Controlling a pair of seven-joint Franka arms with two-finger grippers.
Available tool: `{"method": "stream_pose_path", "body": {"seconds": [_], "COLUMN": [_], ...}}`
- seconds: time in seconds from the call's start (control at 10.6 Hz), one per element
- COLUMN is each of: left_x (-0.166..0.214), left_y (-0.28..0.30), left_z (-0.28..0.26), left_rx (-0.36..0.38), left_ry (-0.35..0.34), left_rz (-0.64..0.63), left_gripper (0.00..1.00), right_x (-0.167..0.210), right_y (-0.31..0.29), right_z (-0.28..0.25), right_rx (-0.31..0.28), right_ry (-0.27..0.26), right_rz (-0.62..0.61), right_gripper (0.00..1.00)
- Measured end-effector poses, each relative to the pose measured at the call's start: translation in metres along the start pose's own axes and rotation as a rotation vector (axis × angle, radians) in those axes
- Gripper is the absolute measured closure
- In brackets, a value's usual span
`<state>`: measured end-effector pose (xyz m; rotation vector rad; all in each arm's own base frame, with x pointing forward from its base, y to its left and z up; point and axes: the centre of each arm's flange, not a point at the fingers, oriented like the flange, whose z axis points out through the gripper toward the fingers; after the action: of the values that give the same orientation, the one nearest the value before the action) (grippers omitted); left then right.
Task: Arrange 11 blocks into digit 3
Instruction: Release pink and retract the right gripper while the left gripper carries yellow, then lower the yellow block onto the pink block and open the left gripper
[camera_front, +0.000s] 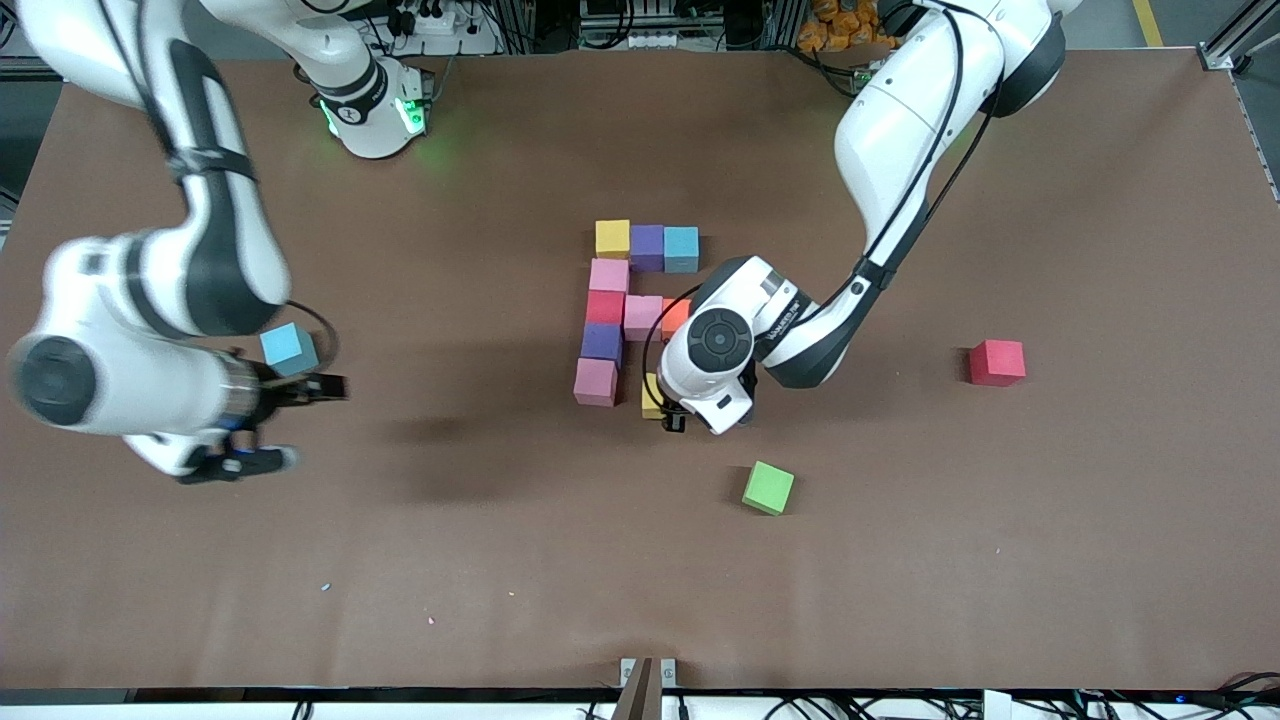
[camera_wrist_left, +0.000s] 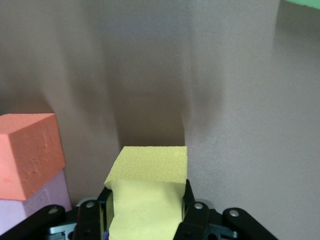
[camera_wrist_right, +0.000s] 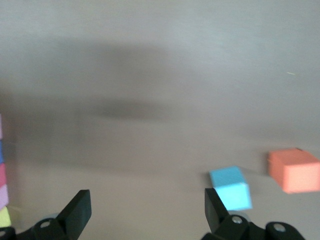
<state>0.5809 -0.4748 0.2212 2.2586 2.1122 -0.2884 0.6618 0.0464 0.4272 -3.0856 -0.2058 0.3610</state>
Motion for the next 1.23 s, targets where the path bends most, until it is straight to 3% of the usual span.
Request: {"method": "stream_pose_path", "body": {"seconds": [0.28, 0.47, 0.75, 0.94, 1.23], "left_x": [-0.006, -0.014, -0.016, -0.018, -0.022], "left_y": [-0.003, -0.007, -0.007, -0.008, -0.01], "left_z": [0.003, 0.005, 0.008, 0.01, 0.013], "left_rx": [0.006, -0.002, -0.005, -0.01, -0.013], "left_ry": [-0.014, -0.029, -0.034, -0.04, -0.043], "left_rz": [-0.002, -0.029, -0.034, -0.032, -0.027], "left_gripper": [0.47, 0.47, 0.47, 0.47, 0.47], "right_x": [-0.039, -0.064, -0.117, -0.149, -0.16], "right_y": [0.087, 0.115, 0.11, 0.107, 0.07], "right_z": [-0.036, -0.058, -0.1, -0.102, -0.1], "right_rx": [0.012, 0.012, -0.06, -0.066, -0.075], "right_ry": [-0.008, 0.003, 0.05, 0.089, 0.095], "right_rz": [-0.023, -0.003, -0.006, -0.005, -0.004], "right_gripper": [0.0, 0.0, 0.0, 0.0, 0.0]}}
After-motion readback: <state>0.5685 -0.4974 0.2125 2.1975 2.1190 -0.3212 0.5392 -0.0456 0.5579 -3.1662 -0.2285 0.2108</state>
